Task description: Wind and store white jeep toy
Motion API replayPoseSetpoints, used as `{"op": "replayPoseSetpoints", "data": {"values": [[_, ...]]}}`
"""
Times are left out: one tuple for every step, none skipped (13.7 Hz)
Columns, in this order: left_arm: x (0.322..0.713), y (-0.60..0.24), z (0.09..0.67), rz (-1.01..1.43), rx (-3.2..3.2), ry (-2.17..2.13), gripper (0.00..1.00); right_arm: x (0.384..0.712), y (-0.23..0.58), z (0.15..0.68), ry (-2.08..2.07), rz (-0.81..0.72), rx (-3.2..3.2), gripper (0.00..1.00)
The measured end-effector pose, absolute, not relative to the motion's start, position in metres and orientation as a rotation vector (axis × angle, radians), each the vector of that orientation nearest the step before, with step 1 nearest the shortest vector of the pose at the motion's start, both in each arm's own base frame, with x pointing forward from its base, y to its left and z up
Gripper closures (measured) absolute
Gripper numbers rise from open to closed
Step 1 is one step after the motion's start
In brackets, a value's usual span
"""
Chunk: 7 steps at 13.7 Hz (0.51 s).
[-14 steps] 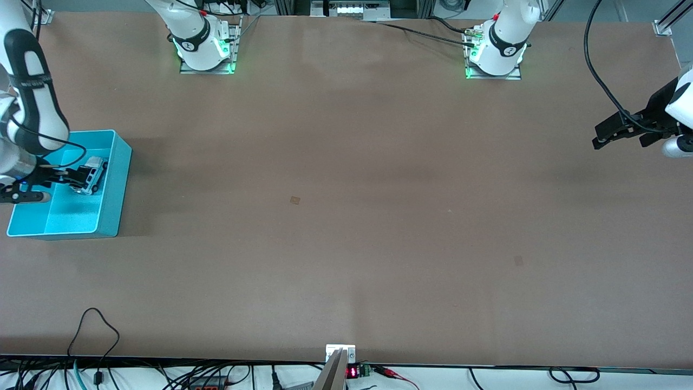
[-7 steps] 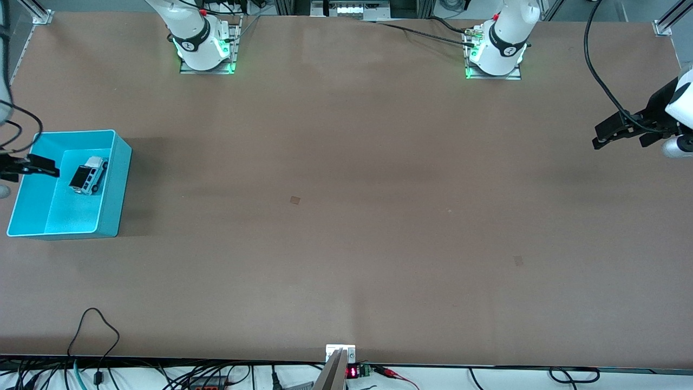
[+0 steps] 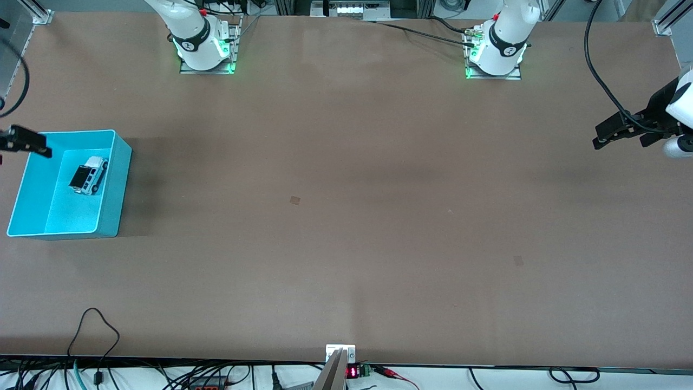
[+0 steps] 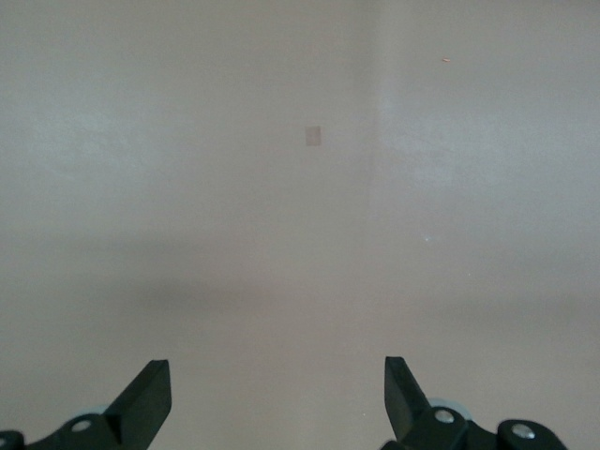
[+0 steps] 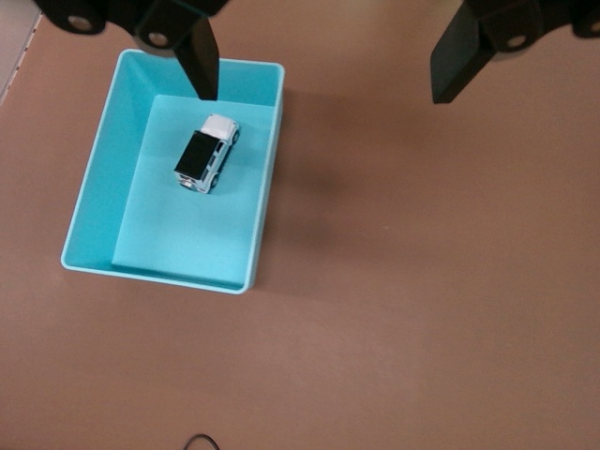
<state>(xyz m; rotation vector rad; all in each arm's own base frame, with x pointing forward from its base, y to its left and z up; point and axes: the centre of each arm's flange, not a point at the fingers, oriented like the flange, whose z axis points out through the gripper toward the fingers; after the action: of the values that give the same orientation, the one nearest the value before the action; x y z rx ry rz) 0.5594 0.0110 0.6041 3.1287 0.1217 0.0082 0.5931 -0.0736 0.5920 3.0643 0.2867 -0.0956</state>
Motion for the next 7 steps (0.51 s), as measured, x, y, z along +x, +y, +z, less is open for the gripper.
{"op": "replayPoseSetpoints", "data": {"values": [[0.559, 0.012, 0.604, 0.008, 3.129, 0.124, 0.00, 0.588, -0.057, 0.607, 0.293, -0.063, 3.060, 0.00], [0.559, 0.012, 0.604, 0.008, 3.129, 0.126, 0.00, 0.581, -0.043, 0.621, 0.300, -0.039, 3.059, 0.00], [0.559, 0.013, 0.604, 0.008, 3.129, 0.128, 0.00, 0.573, -0.032, 0.630, 0.299, -0.037, 3.073, 0.00], [0.559, 0.013, 0.604, 0.008, 3.128, 0.128, 0.00, 0.568, -0.025, 0.634, 0.305, -0.052, 3.099, 0.00], [0.559, 0.013, 0.604, 0.008, 3.128, 0.128, 0.00, 0.564, -0.020, 0.634, 0.307, -0.078, 3.118, 0.00], [0.559, 0.013, 0.604, 0.008, 3.128, 0.129, 0.00, 0.564, -0.018, 0.629, 0.286, -0.107, 3.128, 0.00], [0.559, 0.013, 0.604, 0.008, 3.128, 0.129, 0.00, 0.564, -0.016, 0.621, 0.237, -0.133, 3.133, 0.00]]}}
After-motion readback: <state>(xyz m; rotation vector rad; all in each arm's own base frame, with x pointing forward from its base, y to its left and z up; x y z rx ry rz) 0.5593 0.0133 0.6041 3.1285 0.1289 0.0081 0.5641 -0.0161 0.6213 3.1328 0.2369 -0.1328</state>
